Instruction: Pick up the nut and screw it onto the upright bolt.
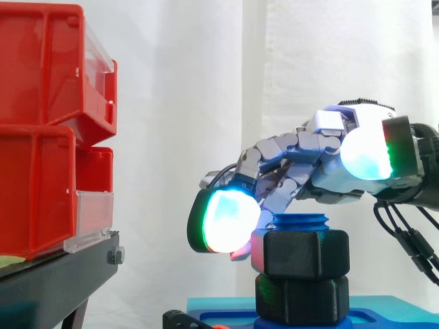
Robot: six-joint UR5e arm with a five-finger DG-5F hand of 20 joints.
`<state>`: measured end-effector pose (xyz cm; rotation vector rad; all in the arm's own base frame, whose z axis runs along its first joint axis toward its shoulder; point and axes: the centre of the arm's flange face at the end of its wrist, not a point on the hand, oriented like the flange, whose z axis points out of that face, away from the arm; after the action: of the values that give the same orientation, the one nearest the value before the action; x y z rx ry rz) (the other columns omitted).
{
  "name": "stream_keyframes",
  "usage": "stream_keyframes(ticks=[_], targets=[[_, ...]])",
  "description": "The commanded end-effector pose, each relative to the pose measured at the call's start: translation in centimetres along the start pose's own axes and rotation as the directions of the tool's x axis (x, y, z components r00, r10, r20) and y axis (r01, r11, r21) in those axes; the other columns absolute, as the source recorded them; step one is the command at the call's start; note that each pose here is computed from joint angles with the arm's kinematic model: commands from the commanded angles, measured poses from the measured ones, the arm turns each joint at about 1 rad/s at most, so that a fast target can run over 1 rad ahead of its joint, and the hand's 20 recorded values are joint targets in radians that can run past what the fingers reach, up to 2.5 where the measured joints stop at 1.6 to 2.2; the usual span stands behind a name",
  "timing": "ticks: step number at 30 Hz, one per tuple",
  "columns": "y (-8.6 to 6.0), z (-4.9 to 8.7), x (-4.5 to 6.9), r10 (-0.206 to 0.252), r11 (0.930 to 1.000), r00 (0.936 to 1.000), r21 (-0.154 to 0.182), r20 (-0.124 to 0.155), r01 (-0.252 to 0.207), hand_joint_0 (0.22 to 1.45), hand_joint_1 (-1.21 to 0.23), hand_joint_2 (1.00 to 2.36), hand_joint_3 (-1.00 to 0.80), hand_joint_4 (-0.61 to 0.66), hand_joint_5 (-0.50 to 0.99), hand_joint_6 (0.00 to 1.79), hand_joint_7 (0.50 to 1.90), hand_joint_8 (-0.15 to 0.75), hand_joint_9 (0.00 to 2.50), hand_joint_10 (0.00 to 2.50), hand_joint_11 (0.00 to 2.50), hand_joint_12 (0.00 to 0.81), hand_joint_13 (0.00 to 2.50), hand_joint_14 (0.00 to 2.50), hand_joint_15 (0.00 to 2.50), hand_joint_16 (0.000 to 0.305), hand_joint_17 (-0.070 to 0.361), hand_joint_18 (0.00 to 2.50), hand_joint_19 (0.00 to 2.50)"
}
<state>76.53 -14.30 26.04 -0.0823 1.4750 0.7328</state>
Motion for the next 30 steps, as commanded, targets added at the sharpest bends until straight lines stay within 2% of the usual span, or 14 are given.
stream_keyframes(ticks=[1,9,23,30], targets=[[0.37,0.34,0.50,0.001,1.0000,1.0000,0.003,0.003,-0.001,0.46,-0.28,1.00,-0.50,0.19,-0.14,0.50,0.68,0.240,0.78,0.00,0.00,0.324,0.26,0.00,0.00,0.043,0.097,0.00,0.00],[0.54,0.63,0.64,-0.003,1.0000,1.0000,-0.003,0.008,0.003,0.46,-0.28,1.00,-0.50,0.19,-0.13,0.50,0.69,0.241,0.78,0.00,0.00,0.326,0.28,0.00,0.00,0.044,0.098,0.00,0.00],[0.63,0.67,0.73,0.000,1.0000,1.0000,-0.003,0.004,0.000,0.48,-0.27,1.00,-0.50,0.25,-0.08,0.50,0.93,0.265,0.89,0.00,0.00,0.330,0.36,0.00,0.00,0.043,0.097,0.00,0.00],[0.10,0.11,0.49,0.001,1.0000,1.0000,0.005,0.002,-0.001,0.48,-0.27,1.00,-0.50,0.24,-0.04,0.51,1.10,0.275,0.98,0.00,0.00,0.321,0.42,0.00,0.00,0.042,0.094,0.00,0.00]])
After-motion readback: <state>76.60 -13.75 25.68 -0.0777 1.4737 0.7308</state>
